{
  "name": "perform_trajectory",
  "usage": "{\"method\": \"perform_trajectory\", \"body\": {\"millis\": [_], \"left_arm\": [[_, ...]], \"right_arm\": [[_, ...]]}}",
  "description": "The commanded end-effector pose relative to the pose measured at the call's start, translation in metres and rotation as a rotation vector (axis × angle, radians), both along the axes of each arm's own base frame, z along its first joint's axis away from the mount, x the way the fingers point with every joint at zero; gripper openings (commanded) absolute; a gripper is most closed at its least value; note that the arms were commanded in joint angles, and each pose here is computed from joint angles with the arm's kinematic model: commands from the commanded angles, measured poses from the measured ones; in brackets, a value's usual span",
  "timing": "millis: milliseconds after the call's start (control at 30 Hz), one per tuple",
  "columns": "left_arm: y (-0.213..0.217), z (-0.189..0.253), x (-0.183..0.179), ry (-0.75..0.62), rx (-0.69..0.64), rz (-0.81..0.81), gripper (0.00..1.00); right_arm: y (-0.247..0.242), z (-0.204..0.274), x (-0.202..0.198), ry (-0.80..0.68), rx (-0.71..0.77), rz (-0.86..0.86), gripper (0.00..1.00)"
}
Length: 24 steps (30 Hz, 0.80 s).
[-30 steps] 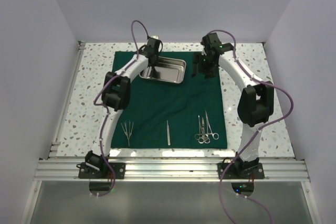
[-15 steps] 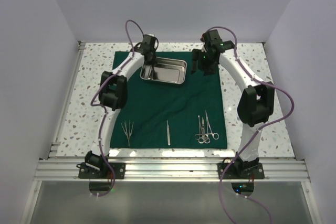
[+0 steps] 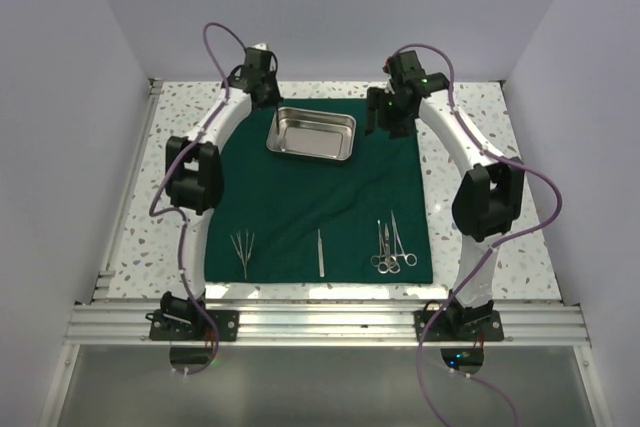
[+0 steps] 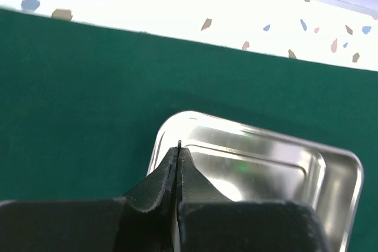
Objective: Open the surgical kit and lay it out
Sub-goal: Pick up the medical item from the container, then place the medical item in the surgical kit.
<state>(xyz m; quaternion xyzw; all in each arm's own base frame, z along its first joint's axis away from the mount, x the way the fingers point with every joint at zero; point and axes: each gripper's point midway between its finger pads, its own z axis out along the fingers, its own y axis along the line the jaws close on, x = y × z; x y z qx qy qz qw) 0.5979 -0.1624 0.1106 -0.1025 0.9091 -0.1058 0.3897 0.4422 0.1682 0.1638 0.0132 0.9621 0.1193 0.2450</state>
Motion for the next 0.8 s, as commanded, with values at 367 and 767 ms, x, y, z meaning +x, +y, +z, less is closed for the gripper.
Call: {"method": "perform_trajectory", "body": {"millis": [367, 767], "left_arm": [[-0.053, 0.082, -0.153, -0.038, 0.019, 0.045, 0.00], [-0.106, -0.008, -0.299, 0.119, 0.023, 0.082, 0.00]], "right_arm": [[-0.015, 0.063, -0.044, -0.140, 0.053, -0.022, 0.72], [-0.035, 0.073, -0.120, -0.177, 0.097, -0.040, 0.72]]}}
